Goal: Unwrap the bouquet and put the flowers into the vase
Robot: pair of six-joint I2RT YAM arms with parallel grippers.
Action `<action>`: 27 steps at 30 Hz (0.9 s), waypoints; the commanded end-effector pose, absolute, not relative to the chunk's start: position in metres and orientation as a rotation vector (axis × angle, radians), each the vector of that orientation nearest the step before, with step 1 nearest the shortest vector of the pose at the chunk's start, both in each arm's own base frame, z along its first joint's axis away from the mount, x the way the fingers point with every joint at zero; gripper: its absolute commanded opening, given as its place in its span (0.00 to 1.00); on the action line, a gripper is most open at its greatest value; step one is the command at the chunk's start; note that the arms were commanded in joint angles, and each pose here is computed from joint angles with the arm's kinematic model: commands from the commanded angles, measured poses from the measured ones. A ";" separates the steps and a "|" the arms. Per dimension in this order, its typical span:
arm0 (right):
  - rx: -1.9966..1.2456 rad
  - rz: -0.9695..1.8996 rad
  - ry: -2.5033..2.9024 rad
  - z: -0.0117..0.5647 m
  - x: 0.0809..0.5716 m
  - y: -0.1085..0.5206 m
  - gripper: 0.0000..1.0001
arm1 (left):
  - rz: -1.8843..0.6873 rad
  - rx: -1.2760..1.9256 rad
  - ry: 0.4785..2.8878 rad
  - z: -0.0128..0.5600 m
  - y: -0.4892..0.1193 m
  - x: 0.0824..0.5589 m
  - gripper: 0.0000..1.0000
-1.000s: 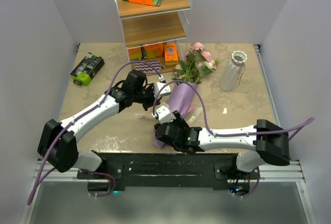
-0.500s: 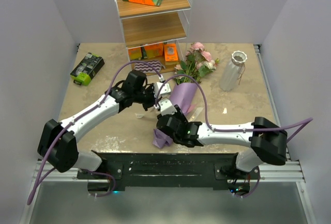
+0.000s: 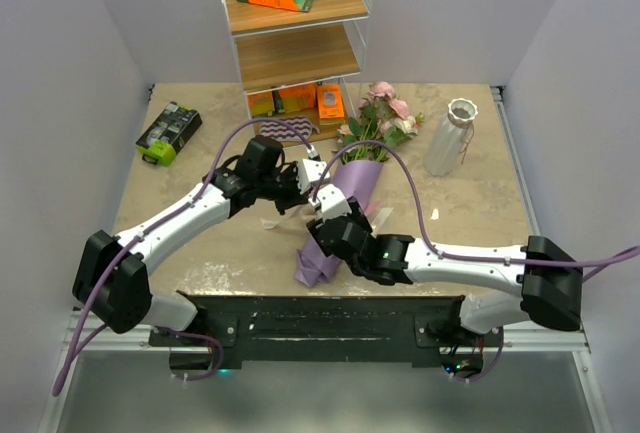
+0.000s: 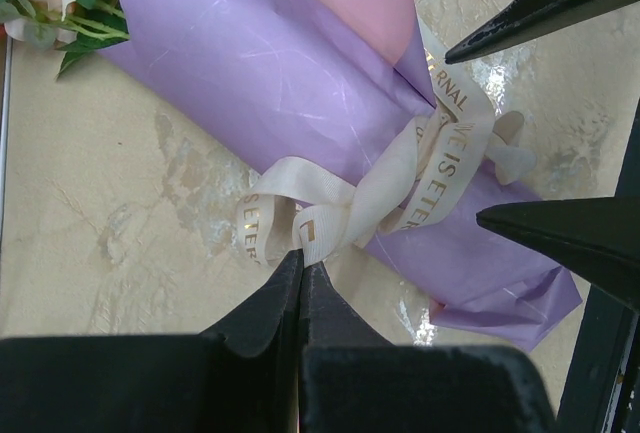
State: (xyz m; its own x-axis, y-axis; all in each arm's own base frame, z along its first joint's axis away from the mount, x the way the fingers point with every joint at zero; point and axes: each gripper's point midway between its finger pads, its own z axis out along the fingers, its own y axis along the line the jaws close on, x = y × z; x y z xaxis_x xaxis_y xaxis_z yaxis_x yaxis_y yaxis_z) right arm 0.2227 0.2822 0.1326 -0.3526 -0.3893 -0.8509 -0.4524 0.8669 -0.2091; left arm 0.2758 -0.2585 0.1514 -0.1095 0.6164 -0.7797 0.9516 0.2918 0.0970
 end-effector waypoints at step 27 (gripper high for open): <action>-0.647 -0.185 1.950 0.109 0.243 0.289 0.56 | -0.579 1.388 1.816 0.157 -0.255 0.280 0.00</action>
State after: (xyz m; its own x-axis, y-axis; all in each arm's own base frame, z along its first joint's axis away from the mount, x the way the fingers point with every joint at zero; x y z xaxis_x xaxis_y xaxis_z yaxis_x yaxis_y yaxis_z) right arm 0.2351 0.2709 0.0900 -0.3625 -0.5803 -0.7293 -0.3862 0.8057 -0.4491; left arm 0.2786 -0.2545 0.1506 -0.1211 0.6164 -0.7781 0.9479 0.3045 0.0936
